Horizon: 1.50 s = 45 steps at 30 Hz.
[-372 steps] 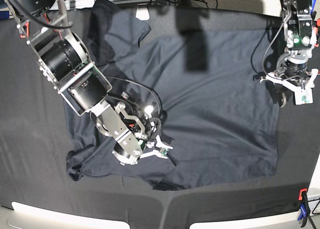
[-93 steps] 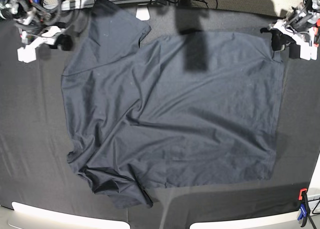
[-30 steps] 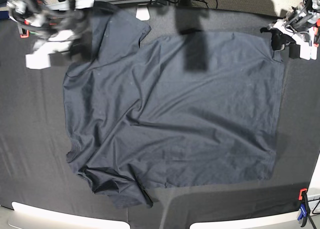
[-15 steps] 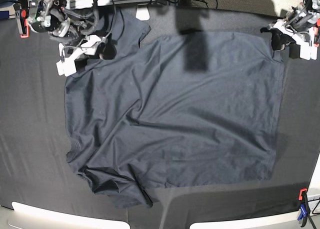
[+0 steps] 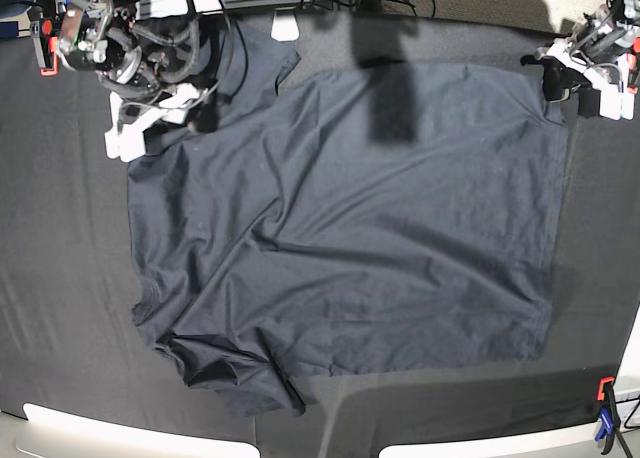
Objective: Layout the t-shirt on the table in an organized manner, then fold the t-shirt properly
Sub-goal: 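Lift the collar edge with both grippers and fold it toward the hem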
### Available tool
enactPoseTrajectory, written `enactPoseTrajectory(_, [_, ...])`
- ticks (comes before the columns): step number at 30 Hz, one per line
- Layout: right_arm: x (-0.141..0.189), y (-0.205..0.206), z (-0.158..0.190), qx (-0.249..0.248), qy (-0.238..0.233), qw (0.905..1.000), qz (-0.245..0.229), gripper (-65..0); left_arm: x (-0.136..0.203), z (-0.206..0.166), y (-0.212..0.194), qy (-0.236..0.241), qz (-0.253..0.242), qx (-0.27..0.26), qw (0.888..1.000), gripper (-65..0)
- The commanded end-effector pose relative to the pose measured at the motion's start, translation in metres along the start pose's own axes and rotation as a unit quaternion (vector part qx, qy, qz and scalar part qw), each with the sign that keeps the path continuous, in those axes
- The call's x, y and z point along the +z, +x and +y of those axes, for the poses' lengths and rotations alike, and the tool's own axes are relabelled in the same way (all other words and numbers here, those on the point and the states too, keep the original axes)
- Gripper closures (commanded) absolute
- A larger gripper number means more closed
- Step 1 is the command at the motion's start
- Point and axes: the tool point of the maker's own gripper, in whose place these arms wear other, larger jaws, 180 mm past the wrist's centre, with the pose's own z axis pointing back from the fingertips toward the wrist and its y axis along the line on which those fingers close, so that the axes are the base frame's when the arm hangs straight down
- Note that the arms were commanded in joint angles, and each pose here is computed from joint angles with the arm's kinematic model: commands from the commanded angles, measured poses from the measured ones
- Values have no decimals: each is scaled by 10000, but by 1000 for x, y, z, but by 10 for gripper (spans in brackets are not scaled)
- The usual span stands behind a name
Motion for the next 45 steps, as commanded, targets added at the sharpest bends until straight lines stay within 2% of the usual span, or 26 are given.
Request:
enactPoseTrajectory(1, [4,-3,-12,31,-267,9996,99,-284,3,0,11,-55,-169,-84,9998,0])
enactPoseTrajectory(5, [4,-6,-17,106,-404,9989,190,-284,3,0,11,-55,-166,-84,9998,0])
enactPoseTrajectory(9, [6,-8,-33,91,-838,9961,256,-284,3,0,11,-55,-169,-84,9998,0])
enactPoseTrajectory(13, [6,-3,-32,42,-810,9967,101,-277,3,0,11,-55,-171,-84,9998,0])
enactPoseTrajectory(18, [2,8,-26,61,-728,9973,-40,-99,3,0,11,-56,-178,-85,9998,0])
enactPoseTrajectory(20, [1,9,-21,238,-620,9978,-44,-15,3,0,11,-56,-176,-85,9998,0])
enactPoseTrajectory(21, [2,10,-19,343,-565,9978,-56,0,3,0,11,-55,-171,-86,9998,0])
enactPoseTrajectory(24, [13,16,-14,563,-599,9965,-127,0,3,0,11,-56,-174,-85,9998,0])
enactPoseTrajectory(28, [48,30,-3,1011,-789,9910,-374,0,6,-1,13,-67,-205,-131,9997,0])
enactPoseTrajectory(33, [83,48,-7,1219,-1185,9835,-623,0,31,12,38,164,-579,-233,9979,0])
enactPoseTrajectory(37, [94,39,-23,1249,-1430,9813,-316,0,55,18,49,246,-788,-87,9965,0])
enactPoseTrajectory(45, [120,13,-56,1072,-1881,9763,-2,0,70,19,28,257,-420,-68,9988,0])
